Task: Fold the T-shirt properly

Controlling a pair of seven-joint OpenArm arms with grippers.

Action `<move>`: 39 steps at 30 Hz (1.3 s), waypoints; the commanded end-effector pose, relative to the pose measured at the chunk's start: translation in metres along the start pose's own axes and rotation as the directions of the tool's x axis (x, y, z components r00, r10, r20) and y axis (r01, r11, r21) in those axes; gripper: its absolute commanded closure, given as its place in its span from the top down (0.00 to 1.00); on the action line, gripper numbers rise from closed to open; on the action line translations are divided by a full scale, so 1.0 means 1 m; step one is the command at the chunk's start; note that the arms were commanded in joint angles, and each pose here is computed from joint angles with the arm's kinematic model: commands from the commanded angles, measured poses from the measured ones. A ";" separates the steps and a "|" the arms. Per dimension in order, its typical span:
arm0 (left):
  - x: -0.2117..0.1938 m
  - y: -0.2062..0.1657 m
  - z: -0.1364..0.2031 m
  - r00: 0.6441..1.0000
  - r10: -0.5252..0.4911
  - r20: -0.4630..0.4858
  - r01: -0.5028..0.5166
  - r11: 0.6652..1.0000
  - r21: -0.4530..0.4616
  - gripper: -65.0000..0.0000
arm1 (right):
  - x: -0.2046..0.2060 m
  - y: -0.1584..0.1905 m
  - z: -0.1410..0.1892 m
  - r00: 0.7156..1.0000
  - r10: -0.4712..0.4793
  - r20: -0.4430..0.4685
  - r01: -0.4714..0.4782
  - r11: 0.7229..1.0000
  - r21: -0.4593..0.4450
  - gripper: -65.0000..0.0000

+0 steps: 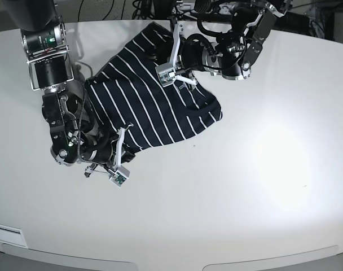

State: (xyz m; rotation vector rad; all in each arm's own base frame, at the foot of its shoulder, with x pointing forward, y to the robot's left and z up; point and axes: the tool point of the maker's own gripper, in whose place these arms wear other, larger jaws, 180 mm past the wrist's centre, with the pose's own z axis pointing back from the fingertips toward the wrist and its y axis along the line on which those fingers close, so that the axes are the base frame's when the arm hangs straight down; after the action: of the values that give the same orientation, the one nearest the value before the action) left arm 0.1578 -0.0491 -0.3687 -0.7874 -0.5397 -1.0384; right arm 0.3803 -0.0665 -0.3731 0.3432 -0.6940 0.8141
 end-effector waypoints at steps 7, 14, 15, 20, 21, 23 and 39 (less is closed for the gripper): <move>-0.031 0.084 0.028 0.990 -0.008 -0.142 0.032 0.985 0.170 0.00 | 0.004 -0.001 0.046 1.000 -0.002 -0.007 0.002 0.998 0.059 0.00; -0.030 0.150 0.069 0.980 -0.038 -0.196 0.098 0.947 0.305 0.00 | -0.041 0.037 0.068 0.999 -0.007 -0.053 0.013 0.993 0.119 0.00; -0.027 0.157 0.074 0.980 -0.041 -0.194 0.103 0.943 0.318 0.00 | -0.050 0.044 0.069 0.997 -0.019 -0.068 0.028 0.992 0.124 0.00; -0.017 0.189 0.098 0.980 -0.073 -0.185 0.141 0.912 0.386 0.00 | -0.097 0.088 0.069 0.986 -0.073 -0.150 0.101 0.977 0.188 0.00; -0.013 0.197 0.103 0.979 -0.085 -0.183 0.153 0.901 0.405 0.00 | -0.104 0.094 0.070 0.983 -0.084 -0.162 0.115 0.974 0.195 0.00; -0.003 0.214 0.112 0.979 -0.104 -0.176 0.173 0.881 0.441 0.00 | -0.111 0.106 0.072 0.981 -0.099 -0.167 0.133 0.969 0.209 0.00; 0.079 0.233 0.141 0.991 -0.124 0.040 0.094 0.895 0.437 0.00 | -0.024 0.096 0.138 0.973 -0.080 0.216 0.089 0.996 -0.033 0.00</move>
State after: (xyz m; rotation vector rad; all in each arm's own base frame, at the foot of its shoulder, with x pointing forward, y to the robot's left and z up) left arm 0.3870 0.0863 -0.3189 -0.3987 -0.7817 -0.9376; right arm 0.2324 -0.0920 -0.2975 0.4162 -0.8498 0.6740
